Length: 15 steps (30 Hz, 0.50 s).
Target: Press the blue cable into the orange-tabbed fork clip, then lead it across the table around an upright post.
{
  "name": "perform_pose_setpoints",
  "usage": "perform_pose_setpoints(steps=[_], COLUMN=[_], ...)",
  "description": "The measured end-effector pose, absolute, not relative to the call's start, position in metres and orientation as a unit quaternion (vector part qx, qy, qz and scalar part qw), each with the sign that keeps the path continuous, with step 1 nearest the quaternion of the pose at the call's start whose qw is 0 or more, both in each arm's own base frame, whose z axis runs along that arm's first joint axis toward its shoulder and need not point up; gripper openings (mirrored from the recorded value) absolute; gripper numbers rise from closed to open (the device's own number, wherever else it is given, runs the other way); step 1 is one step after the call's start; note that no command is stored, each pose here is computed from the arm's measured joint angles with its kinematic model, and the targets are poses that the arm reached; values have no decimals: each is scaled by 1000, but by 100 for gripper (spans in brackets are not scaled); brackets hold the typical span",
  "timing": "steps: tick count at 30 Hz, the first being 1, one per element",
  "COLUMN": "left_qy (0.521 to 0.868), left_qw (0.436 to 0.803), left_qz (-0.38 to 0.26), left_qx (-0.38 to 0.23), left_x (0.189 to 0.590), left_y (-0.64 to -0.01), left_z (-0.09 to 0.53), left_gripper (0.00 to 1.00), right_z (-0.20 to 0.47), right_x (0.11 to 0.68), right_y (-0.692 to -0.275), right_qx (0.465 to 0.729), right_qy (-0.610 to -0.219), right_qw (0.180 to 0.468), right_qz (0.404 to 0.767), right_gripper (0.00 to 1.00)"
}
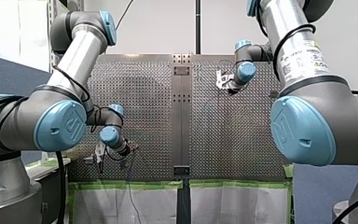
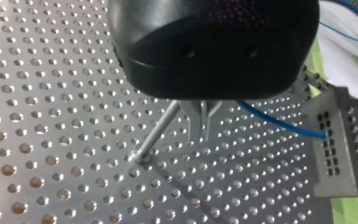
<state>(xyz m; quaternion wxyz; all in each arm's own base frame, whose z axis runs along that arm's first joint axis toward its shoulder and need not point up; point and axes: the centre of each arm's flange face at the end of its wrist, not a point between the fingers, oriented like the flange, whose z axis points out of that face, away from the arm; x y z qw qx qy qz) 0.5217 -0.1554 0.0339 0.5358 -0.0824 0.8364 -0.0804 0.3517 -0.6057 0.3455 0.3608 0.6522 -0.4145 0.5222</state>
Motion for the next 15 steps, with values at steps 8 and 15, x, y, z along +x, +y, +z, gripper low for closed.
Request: perform_pose_setpoints(steps=[8, 15], left_qy=[836, 840], left_qw=[538, 533], left_qz=[-79, -81], left_qx=[-76, -69], left_x=[523, 520], left_y=[-155, -159], left_z=[34, 34], left_gripper=[1, 14], right_z=[345, 345], right_x=[350, 351], right_y=[-606, -606], right_qx=[652, 652], right_qy=[-415, -415], right_qw=[362, 362], right_qz=[522, 521], right_gripper=[0, 0])
